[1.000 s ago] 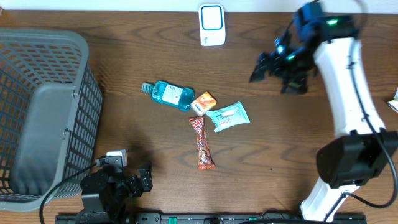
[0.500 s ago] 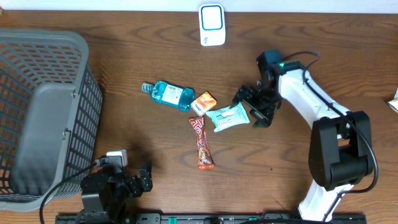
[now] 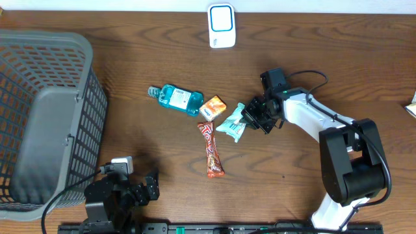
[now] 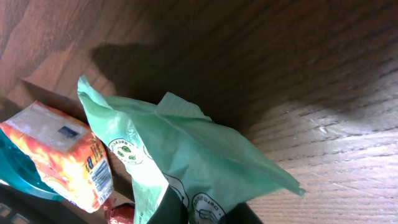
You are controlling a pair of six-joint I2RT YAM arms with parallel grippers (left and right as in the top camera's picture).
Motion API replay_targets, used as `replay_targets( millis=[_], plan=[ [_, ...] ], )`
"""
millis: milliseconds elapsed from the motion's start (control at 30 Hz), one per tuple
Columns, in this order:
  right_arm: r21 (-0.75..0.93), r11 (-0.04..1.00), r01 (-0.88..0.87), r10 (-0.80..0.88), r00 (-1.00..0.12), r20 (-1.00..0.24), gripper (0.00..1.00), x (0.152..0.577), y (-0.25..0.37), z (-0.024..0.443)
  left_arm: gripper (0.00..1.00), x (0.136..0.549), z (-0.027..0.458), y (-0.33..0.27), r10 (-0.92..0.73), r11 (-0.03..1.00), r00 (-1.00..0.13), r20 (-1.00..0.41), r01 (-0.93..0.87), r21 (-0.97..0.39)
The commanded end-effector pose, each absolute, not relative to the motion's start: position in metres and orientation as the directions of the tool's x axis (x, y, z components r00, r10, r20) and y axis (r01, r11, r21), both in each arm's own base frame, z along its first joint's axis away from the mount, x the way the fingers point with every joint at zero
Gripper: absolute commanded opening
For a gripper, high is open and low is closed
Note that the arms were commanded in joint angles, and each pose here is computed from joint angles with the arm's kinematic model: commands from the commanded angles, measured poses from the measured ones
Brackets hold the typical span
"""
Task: Scan the item barcode
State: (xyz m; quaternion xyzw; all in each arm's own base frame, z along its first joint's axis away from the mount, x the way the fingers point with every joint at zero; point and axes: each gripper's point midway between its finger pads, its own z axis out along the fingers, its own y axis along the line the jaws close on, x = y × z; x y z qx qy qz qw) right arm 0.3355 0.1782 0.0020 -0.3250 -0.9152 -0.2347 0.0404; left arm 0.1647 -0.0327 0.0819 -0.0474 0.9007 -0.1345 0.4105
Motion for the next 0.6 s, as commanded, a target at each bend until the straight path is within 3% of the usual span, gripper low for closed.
replay_targets(
  millis=[0,167,300,433,567],
  plan=[
    [0.262,0.716,0.647,0.615,-0.762,0.202,0.01,0.313,0.153,-0.029,0.98,0.163,0.081,-0.033,-0.188,0.961,-0.660,-0.727,0.029,-0.275],
    [0.352,0.670,0.653,0.558,-0.757,0.340,0.01,0.309,0.160,0.011,0.98,0.163,0.081,-0.033,-0.188,0.961,-0.660,-0.727,0.029,-0.275],
    [0.460,0.526,0.715,0.473,-0.696,0.541,0.02,0.300,0.174,0.056,0.98,0.163,0.081,-0.033,-0.188,0.961,-0.661,-0.727,0.029,-0.275],
    [0.469,0.330,0.819,0.286,-0.560,0.777,0.01,0.283,0.188,0.107,0.98,0.163,0.081,-0.033,-0.188,0.961,-0.660,-0.727,0.029,-0.275],
    [0.341,0.276,0.899,0.258,-0.411,0.874,0.01,0.268,0.186,0.121,0.98,0.163,0.081,-0.033,-0.188,0.961,-0.660,-0.727,0.029,-0.275]
  ],
)
